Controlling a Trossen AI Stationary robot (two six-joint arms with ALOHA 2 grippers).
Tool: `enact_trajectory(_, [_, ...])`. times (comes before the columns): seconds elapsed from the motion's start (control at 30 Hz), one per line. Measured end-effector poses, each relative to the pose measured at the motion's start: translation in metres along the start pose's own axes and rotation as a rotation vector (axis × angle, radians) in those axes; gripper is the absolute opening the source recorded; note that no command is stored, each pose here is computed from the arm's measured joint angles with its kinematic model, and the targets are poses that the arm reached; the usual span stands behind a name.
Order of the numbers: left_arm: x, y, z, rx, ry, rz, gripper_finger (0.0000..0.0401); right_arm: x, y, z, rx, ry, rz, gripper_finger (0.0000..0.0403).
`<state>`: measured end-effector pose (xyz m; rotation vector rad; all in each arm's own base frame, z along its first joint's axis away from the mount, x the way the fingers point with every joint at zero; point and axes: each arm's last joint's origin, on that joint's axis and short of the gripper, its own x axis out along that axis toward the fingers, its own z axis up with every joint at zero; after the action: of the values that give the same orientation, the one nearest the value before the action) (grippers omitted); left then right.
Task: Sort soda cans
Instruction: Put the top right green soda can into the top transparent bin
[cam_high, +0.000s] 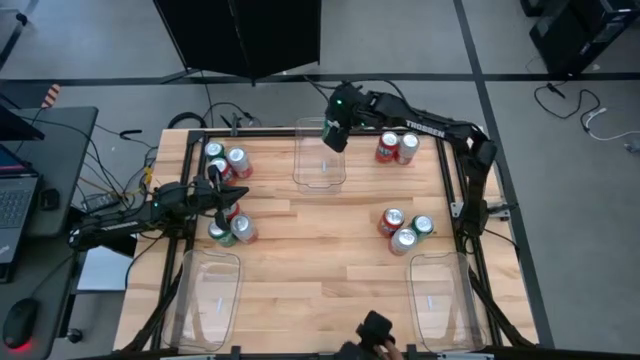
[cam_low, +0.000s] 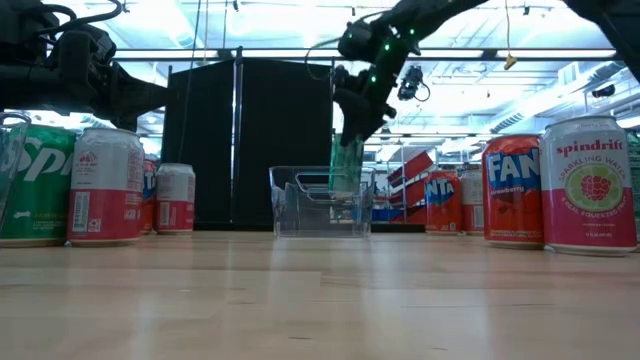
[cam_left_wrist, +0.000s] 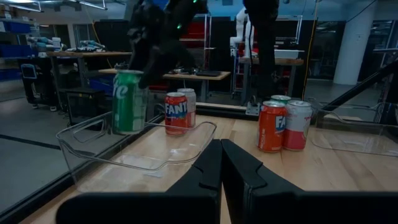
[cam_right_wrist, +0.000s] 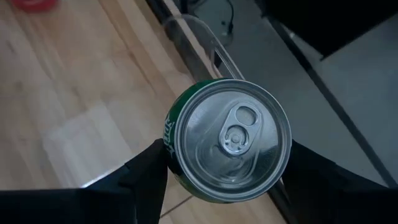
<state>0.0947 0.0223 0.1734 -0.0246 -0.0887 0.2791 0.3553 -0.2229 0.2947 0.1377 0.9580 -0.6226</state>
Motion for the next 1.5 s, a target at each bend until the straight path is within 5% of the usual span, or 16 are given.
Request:
enact_trajectory(0.67, [0.0,0.0,0.0,0.0,0.0,0.0,0.0011,0.064,-0.003,-0.013,0.014,0.11,-0.044,0.0254])
enact_trajectory(1.5, [0.0,0.0,0.0,0.0,0.0,0.0,0.0011,0.066,-0.003,-0.015,0.06,0.125,-0.102,0.0358])
